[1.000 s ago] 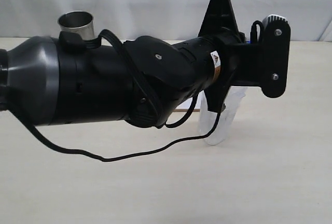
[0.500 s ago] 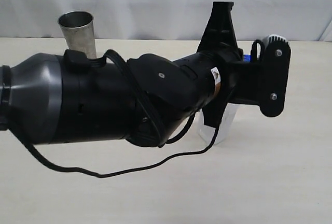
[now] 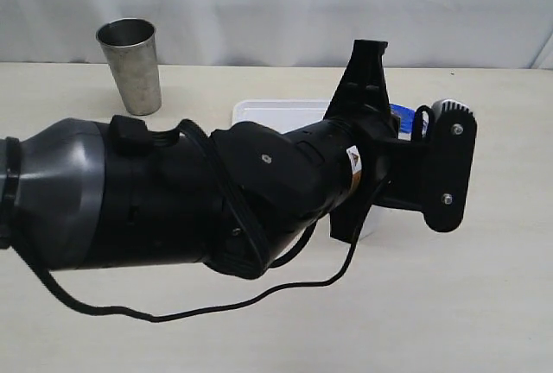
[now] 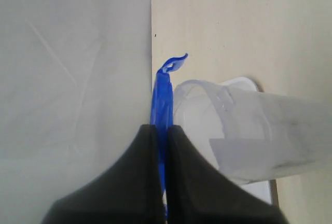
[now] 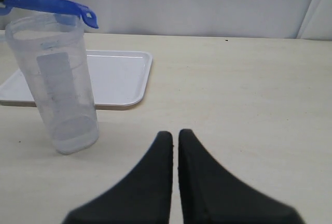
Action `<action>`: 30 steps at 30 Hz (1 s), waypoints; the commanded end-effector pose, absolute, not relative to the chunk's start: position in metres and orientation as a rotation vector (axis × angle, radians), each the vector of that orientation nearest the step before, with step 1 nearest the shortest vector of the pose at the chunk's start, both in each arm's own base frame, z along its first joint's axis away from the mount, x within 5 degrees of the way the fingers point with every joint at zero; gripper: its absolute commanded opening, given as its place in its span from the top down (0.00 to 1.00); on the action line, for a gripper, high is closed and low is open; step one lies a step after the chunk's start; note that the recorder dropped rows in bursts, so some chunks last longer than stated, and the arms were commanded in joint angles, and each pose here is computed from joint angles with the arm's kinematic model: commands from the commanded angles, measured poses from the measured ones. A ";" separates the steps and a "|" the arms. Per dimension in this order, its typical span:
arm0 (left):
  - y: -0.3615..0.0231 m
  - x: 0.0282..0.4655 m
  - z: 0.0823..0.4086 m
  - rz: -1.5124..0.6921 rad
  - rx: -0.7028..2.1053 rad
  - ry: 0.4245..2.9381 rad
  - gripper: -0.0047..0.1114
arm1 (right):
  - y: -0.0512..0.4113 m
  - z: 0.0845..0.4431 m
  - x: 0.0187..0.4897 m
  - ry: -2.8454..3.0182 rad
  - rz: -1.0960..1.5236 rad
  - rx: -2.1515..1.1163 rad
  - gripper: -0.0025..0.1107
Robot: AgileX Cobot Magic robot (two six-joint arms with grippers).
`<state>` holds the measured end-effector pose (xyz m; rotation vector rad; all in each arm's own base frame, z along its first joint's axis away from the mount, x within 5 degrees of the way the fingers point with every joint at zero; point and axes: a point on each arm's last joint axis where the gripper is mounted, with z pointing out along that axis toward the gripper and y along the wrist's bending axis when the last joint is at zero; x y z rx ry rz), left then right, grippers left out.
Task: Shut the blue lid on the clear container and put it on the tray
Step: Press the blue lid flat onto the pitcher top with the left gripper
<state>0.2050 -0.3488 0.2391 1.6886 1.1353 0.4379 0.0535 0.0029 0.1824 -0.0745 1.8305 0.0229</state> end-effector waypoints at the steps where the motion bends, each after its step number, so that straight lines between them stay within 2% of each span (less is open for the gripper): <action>1: -0.339 0.199 0.221 0.448 1.741 1.169 0.96 | 0.003 0.182 0.053 1.828 0.021 -0.069 0.94; 10: -0.337 0.197 0.215 0.436 1.756 1.183 0.96 | 0.003 0.182 0.053 1.828 0.021 -0.069 0.94; 19: -0.340 0.193 0.213 0.315 1.717 1.247 0.96 | 0.003 0.182 0.053 1.828 0.021 -0.069 0.94; 30: -0.339 0.195 0.214 0.317 1.698 1.268 0.96 | 0.003 0.182 0.053 1.828 0.021 -0.069 0.94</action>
